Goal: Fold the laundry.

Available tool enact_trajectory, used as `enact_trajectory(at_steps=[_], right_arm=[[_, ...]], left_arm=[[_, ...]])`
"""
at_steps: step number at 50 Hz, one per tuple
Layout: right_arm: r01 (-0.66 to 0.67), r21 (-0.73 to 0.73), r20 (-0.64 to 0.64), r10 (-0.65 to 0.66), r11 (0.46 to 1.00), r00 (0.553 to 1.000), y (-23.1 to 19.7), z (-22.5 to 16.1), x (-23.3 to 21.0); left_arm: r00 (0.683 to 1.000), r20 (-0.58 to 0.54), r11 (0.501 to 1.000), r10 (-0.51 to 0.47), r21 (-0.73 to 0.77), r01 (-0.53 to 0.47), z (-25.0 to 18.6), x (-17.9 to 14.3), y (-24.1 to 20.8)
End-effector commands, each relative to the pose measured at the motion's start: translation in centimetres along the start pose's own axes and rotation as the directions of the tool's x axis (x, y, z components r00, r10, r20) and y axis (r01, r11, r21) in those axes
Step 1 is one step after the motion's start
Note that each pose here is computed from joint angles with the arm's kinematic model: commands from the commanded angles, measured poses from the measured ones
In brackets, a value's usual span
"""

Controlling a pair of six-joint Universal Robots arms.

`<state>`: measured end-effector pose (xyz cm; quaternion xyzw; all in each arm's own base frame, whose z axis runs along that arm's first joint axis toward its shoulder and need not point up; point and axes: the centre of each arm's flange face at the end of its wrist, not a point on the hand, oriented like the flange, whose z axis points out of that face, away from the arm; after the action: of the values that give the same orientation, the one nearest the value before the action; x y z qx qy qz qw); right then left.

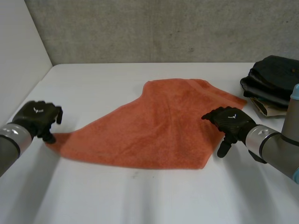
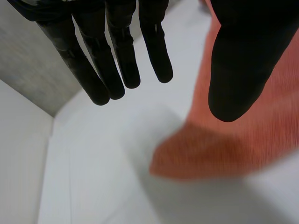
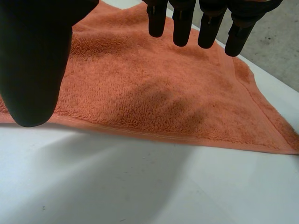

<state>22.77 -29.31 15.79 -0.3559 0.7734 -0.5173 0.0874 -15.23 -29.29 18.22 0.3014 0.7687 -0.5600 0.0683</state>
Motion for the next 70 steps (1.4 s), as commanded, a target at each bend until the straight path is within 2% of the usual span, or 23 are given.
enact_trajectory(at_steps=[1,4,13,21,24,28,32,37,41,49,56,60,63,67,68,70], right_arm=[[0.004,-0.004,0.008,-0.004,1.0,1.0,0.2,0.0,-0.4],[0.006,-0.011,0.006,-0.006,1.0,1.0,0.4,0.0,-0.5],[0.02,-0.023,-0.005,-0.02,1.0,1.0,0.6,0.1,-0.5],[0.026,-0.021,-0.004,-0.027,0.999,1.0,0.3,-0.2,-0.7],[0.033,-0.012,-0.004,-0.033,0.999,0.999,-0.4,-0.4,-0.7],[0.06,-0.017,0.015,-0.06,0.998,0.998,-1.9,-0.4,-0.8],[0.109,-0.019,0.036,-0.109,0.994,0.993,-3.6,0.2,-0.6],[0.204,0.062,0.036,-0.206,0.977,0.978,-6.7,2.1,-0.3],[0.265,0.151,0.042,-0.274,0.953,0.961,-8.6,3.9,-1.3],[0.289,0.319,0.114,-0.339,0.903,0.934,-10.1,7.5,-6.4],[0.248,0.344,0.276,-0.35,0.906,0.895,-7.6,9.3,-13.6],[0.212,0.327,0.325,-0.32,0.921,0.89,-6.4,9.8,-16.3],[0.197,0.324,0.296,-0.297,0.925,0.908,-6.6,10.2,-16.5],[0.19,0.376,0.067,-0.23,0.907,0.971,-9.8,11.3,-13.3],[0.197,0.402,-0.065,-0.187,0.894,0.98,-11.6,11.3,-10.9],[0.211,0.428,-0.178,-0.146,0.879,0.973,-13.5,10.9,-8.5]], left_arm=[[0.997,-0.063,0.998,0.037,-0.045,-0.039,2.2,-1.1,3.3],[0.995,-0.097,0.998,0.036,-0.052,-0.042,3.1,-0.9,4.1],[0.996,-0.087,0.998,0.037,-0.047,-0.042,4.3,-0.9,4.6],[0.998,-0.049,0.999,0.047,0.03,-0.046,5.0,-1.1,2.8],[0.999,-0.026,0.996,0.035,0.083,-0.033,4.4,-1.7,0.8],[1.0,0.024,0.974,0.005,0.228,-0.01,1.9,-3.2,-4.0],[0.999,0.028,0.93,-0.033,0.366,0.021,-1.1,-3.6,-8.5],[0.998,0.001,0.849,-0.059,0.526,0.05,-6.3,-3.1,-14.1],[0.998,-0.031,0.787,-0.057,0.613,0.064,-10.0,-2.3,-16.9],[0.992,-0.122,0.71,-0.043,0.694,0.116,-14.8,-0.1,-19.0],[0.984,-0.173,0.692,-0.049,0.704,0.158,-16.5,1.1,-19.0],[0.981,-0.186,0.689,-0.059,0.703,0.174,-16.8,1.4,-18.8],[0.98,-0.187,0.693,-0.065,0.699,0.179,-16.7,1.3,-18.7],[0.982,-0.171,0.706,-0.076,0.687,0.174,-15.7,0.9,-18.6],[0.984,-0.158,0.716,-0.087,0.677,0.172,-15.0,0.4,-18.5],[0.985,-0.142,0.729,-0.1,0.663,0.169,-14.0,-0.1,-18.3]])
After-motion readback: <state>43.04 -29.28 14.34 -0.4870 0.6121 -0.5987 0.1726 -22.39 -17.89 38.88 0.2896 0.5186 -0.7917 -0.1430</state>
